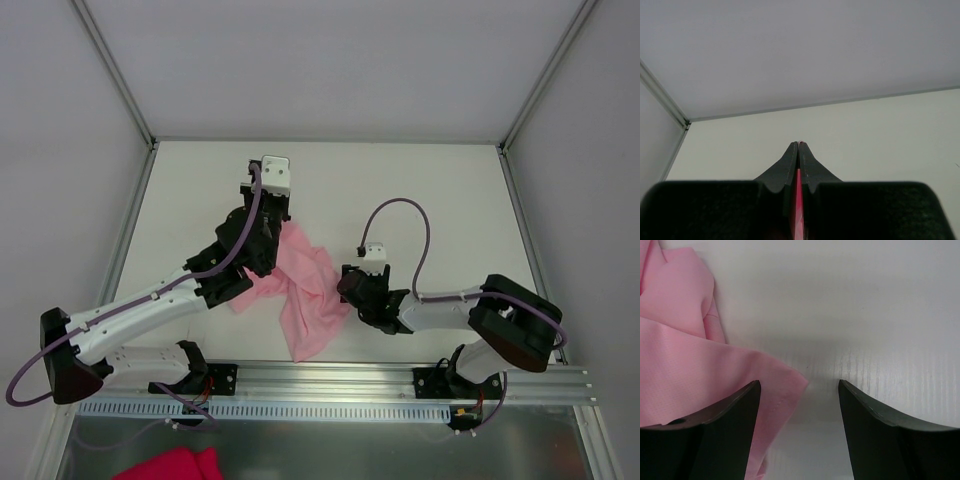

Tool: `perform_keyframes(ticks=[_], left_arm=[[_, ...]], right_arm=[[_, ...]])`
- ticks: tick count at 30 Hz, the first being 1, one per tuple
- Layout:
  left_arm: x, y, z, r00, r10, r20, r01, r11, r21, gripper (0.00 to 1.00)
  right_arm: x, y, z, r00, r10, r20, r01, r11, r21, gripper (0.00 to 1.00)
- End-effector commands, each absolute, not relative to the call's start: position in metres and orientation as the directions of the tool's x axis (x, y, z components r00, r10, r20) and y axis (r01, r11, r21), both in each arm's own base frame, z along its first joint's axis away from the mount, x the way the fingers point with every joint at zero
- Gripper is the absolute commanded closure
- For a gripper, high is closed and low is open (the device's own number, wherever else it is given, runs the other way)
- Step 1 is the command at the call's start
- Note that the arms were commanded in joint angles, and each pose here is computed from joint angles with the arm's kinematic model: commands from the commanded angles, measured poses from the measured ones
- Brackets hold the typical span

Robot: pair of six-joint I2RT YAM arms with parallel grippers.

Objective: Fold and stack the t-shirts
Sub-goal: Flatten out the tshirt

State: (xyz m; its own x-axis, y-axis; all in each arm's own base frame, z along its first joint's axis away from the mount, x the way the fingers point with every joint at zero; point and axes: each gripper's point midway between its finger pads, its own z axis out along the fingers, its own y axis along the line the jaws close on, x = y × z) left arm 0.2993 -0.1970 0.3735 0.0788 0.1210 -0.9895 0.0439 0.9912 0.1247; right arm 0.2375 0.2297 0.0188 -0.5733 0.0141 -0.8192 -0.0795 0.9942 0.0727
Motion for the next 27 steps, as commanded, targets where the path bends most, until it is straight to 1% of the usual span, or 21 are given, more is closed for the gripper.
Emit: perform_keyframes(ticks=[1, 8, 19, 22, 25, 26, 27], left_arm=[[0.299, -0.200, 0.382, 0.098, 0.091, -0.991, 0.036, 0.995, 0.095, 1.00], [0.299, -0.200, 0.382, 0.098, 0.090, -0.991, 0.035, 0.995, 0.094, 1.00], [0.296, -0.195, 0.381, 0.098, 0.087, -0.991, 0.034, 0.995, 0.091, 1.00], [0.295, -0.193, 0.383, 0.102, 0.084, -0.991, 0.031, 0.996, 0.087, 1.00], [0.295, -0.192, 0.382, 0.101, 0.088, -0.991, 0.028, 0.995, 0.091, 1.00], [0.295, -0.192, 0.382, 0.101, 0.086, -0.991, 0.028, 0.996, 0.090, 1.00], [0.296, -0.193, 0.382, 0.100, 0.088, -0.991, 0.028, 0.995, 0.091, 1.00]], right_arm=[[0.241, 0.241, 0.037, -0.550, 0.078, -0.831, -0.093, 0.984, 0.154, 0.32], [0.242, 0.244, 0.041, -0.548, 0.069, -0.834, -0.103, 0.983, 0.149, 0.32], [0.242, 0.246, 0.021, -0.573, 0.050, -0.818, -0.102, 0.986, 0.131, 0.33], [0.243, 0.247, 0.018, -0.579, 0.050, -0.814, -0.103, 0.986, 0.134, 0.35], [0.244, 0.248, 0.017, -0.580, 0.052, -0.813, -0.102, 0.985, 0.136, 0.41], [0.244, 0.248, 0.016, -0.581, 0.047, -0.812, -0.105, 0.986, 0.132, 0.46], [0.244, 0.249, 0.017, -0.582, 0.052, -0.812, -0.104, 0.985, 0.137, 0.53]])
